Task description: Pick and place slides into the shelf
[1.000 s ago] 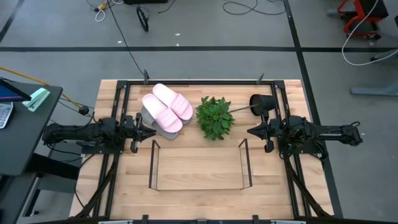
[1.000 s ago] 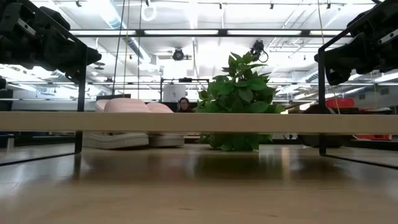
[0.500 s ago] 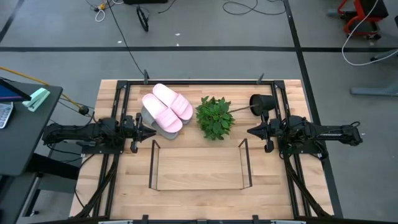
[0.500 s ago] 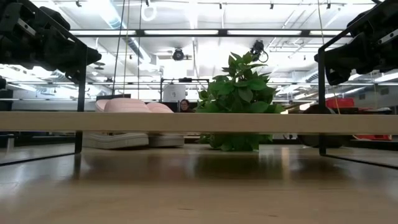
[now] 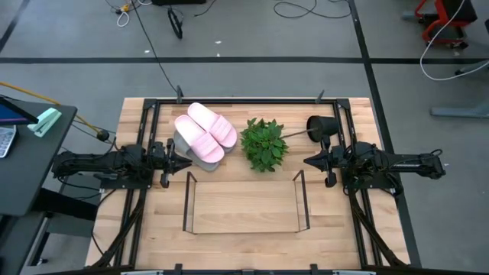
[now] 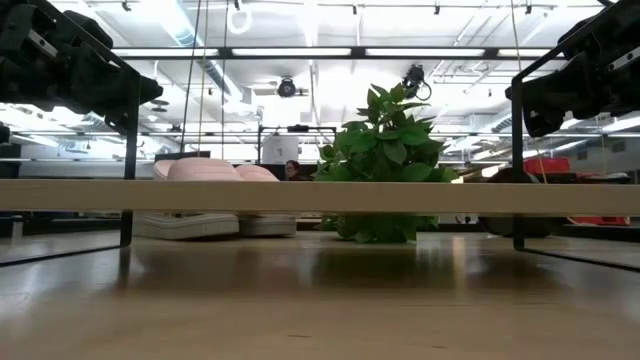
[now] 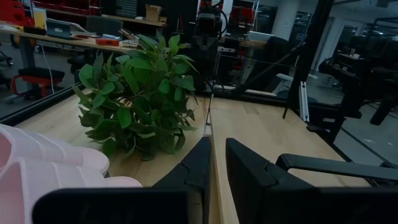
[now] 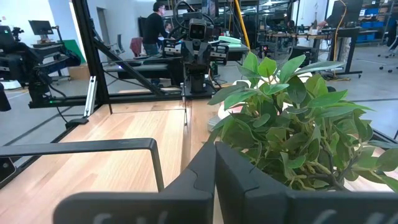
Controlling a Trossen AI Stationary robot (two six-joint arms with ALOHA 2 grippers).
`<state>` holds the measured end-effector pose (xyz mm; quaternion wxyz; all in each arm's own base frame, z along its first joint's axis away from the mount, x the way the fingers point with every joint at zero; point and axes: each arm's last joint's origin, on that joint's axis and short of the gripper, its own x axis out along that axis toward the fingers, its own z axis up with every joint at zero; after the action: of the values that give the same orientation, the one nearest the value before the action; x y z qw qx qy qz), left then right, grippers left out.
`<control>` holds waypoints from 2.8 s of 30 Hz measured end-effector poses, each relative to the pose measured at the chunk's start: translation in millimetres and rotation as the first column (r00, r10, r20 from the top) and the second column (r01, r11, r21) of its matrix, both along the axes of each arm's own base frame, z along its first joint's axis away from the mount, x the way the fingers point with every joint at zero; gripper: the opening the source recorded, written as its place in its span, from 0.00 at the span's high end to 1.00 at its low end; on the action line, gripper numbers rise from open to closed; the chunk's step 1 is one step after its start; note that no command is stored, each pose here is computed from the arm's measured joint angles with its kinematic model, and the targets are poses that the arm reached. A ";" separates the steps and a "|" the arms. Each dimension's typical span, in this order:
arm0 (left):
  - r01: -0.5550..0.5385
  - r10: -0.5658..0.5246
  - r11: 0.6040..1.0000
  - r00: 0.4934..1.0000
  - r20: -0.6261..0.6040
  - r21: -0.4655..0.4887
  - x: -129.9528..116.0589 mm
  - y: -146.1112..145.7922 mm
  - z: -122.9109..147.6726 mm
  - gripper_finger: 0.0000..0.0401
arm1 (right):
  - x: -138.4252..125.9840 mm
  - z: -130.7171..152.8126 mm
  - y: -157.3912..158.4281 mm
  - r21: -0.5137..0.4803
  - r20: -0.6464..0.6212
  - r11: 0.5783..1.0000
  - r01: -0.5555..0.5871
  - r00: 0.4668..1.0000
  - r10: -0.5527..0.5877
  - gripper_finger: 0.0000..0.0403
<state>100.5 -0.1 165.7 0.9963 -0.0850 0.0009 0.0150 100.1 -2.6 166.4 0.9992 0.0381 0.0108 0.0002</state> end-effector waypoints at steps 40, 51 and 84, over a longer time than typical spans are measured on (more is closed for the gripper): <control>0.000 0.000 1.000 1.000 0.000 0.000 0.0 0.0 0.0 0.86 | 0.0 0.0 0.0 0.000 0.000 1.000 0.000 1.000 0.000 0.97; 0.000 0.000 1.000 1.000 0.000 -0.001 0.0 0.0 0.0 0.86 | 0.0 0.0 0.0 0.000 0.000 1.000 0.000 1.000 0.000 0.97; -0.209 0.250 0.966 0.903 0.351 -0.152 -8.5 7.3 48.6 0.94 | -9.1 43.2 -5.1 0.398 0.413 0.917 0.012 0.891 -0.191 0.97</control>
<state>91.9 7.1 214.3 0.9639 -0.1408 -0.1942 0.1159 91.0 -7.7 209.6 0.9465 0.2329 -0.2194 -0.0423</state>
